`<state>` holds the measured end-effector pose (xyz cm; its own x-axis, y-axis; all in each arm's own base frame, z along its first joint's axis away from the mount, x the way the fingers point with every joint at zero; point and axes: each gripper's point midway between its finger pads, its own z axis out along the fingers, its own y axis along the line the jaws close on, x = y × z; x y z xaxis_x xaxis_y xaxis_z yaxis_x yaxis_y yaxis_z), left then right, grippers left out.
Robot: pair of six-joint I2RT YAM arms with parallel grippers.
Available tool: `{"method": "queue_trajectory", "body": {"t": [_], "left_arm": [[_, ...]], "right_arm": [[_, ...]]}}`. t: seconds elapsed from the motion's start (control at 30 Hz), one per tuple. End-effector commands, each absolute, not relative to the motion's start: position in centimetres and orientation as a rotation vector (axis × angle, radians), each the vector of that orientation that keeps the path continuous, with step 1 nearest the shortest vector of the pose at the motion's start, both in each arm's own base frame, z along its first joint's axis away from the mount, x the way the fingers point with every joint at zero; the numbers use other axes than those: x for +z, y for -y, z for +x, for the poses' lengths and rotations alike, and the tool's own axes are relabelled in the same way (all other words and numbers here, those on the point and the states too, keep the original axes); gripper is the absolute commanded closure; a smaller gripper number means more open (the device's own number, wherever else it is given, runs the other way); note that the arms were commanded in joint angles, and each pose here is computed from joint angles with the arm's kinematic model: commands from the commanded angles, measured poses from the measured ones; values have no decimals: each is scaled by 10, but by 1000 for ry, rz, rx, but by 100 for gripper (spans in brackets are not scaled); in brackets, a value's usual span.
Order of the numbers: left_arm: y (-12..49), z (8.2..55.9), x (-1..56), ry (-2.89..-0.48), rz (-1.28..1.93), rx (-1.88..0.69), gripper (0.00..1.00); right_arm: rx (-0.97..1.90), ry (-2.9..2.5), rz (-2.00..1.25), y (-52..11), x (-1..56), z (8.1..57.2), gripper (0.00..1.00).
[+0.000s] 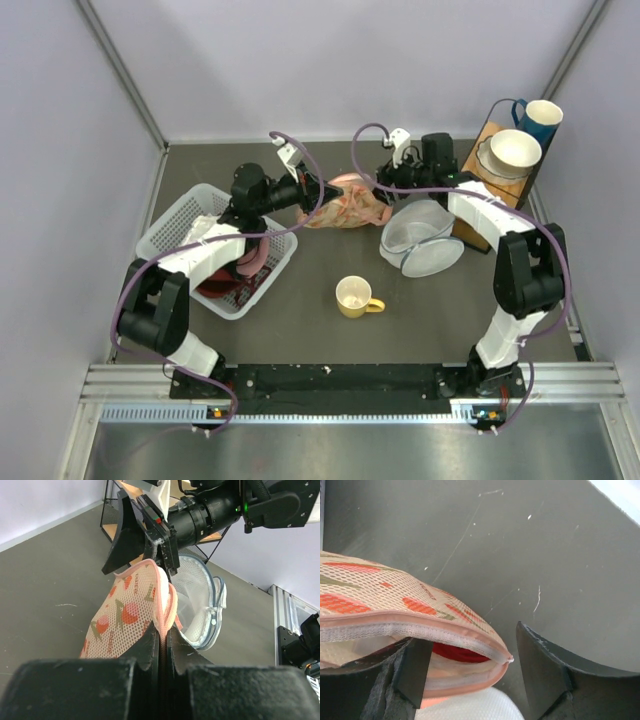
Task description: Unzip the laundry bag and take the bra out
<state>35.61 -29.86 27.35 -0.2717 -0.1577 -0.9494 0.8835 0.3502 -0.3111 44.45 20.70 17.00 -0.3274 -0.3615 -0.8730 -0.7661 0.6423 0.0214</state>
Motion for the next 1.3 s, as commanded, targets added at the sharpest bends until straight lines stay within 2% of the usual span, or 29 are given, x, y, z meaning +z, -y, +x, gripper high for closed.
{"method": "queue_trajectory", "body": {"t": [0.0,0.07,0.1,0.2,0.27,0.3,0.33,0.37,0.47,0.6,0.77,1.0,1.27], "left_arm": [[299,350,318,-1356,746,-1150,100],[299,349,318,-1361,753,-1156,100],[299,348,319,-1360,755,-1158,100],[300,347,317,-1384,762,-1166,100],[300,347,321,-1392,779,-1162,84],[300,347,316,-1430,782,-1168,69],[299,347,315,-1447,780,-1163,39],[297,348,319,-1440,787,-1137,25],[286,351,319,-1476,773,-1034,1],[275,359,331,-1492,765,-931,1],[293,372,320,-1592,742,-872,1],[321,387,290,-1679,561,-788,1],[335,396,265,-1741,512,-698,3]], "right_arm": [[592,-1678,-915,-231,215,463,45],[597,-1629,-896,-233,227,466,64],[615,-1616,-900,-236,229,465,100],[637,-1560,-920,-241,245,462,100],[638,-1539,-934,-242,250,459,100],[632,-1522,-937,-241,257,457,100],[625,-1513,-942,-241,260,457,100],[623,-1503,-947,-241,263,455,100],[620,-1482,-965,-240,274,450,100],[645,-1498,-983,-243,277,442,100],[659,-1546,-940,-246,282,439,100],[745,-1783,-589,-241,283,454,100],[921,-1982,-220,-249,273,472,100]]}}
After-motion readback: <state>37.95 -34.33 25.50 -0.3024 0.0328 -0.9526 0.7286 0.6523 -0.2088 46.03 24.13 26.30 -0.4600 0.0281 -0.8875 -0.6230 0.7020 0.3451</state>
